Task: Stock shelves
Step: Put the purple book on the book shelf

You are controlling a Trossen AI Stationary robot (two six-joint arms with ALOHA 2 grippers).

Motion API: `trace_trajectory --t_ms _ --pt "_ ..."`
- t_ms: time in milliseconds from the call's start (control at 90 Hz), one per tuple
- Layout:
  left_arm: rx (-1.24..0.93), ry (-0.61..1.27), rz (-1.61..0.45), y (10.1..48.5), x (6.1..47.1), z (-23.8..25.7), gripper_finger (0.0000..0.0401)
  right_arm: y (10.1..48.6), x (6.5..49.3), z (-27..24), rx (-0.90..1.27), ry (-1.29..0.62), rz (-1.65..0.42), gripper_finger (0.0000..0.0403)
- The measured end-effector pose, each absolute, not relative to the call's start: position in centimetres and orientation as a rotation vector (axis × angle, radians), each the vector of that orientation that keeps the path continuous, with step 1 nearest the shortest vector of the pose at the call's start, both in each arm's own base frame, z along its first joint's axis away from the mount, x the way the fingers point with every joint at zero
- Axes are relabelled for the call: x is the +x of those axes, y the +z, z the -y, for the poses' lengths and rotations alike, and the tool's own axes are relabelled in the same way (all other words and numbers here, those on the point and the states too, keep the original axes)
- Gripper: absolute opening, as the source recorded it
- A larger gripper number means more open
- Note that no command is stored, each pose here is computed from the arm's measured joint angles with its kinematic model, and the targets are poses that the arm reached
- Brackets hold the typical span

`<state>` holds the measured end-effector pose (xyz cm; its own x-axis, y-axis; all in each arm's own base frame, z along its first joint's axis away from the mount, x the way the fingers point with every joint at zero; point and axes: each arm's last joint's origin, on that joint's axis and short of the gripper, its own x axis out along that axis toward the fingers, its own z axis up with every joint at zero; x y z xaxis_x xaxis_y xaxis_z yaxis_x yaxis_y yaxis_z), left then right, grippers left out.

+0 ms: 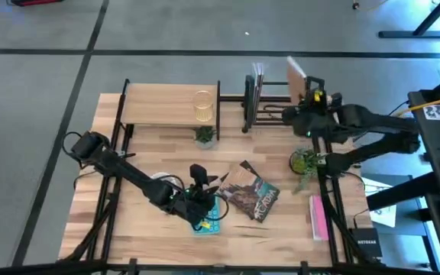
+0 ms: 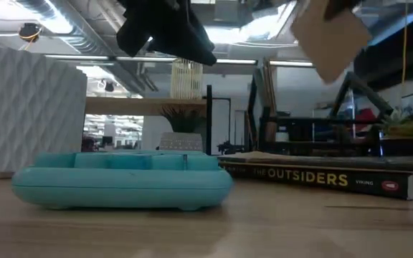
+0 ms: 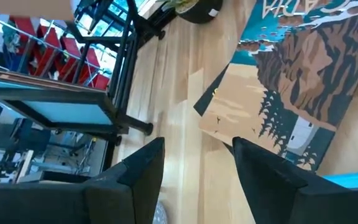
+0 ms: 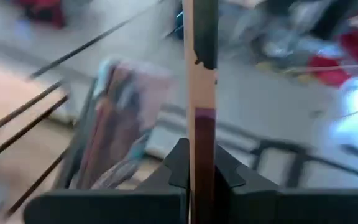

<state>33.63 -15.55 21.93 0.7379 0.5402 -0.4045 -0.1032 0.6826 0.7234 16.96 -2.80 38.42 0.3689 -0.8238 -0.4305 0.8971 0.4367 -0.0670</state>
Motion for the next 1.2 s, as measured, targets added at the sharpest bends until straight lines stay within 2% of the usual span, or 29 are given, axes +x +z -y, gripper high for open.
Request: trace_trajectory --t_ms 56,122,256,356,511,689,889,1200 --pt "0.738 0.386 -0.651 21.9 33.7 15.5 0.0178 38.3 17.2 3.4 0.215 -1.032 -0.356 0.0" --pt "0.738 0.383 -0.653 21.9 33.7 15.5 0.0178 38.1 17.3 4.4 0.235 -1.021 -0.241 0.0" --pt "0.738 0.382 -0.653 21.9 33.7 15.5 0.0178 36.6 17.0 7.1 0.259 -1.206 -0.144 0.0" --pt "0.733 0.38 -0.652 21.9 33.7 15.5 0.0178 34.7 17.0 9.3 0.306 -1.32 -0.142 0.0" --pt "0.719 0.384 -0.65 21.9 33.7 15.5 0.0178 31.3 18.3 13.0 0.4 -1.256 -0.189 0.0" --pt "0.713 0.386 -0.648 21.9 33.7 15.5 0.0178 28.6 19.7 15.5 0.437 -1.314 -0.267 0.0" --pt "0.696 0.382 -0.646 21.9 33.7 15.5 0.0178 27.3 21.6 16.7 0.461 -1.261 -0.251 0.0" --pt "0.687 0.372 -0.646 21.9 33.7 15.6 0.0178 26.7 21.9 16.7 0.505 -1.206 -0.28 0.0012"
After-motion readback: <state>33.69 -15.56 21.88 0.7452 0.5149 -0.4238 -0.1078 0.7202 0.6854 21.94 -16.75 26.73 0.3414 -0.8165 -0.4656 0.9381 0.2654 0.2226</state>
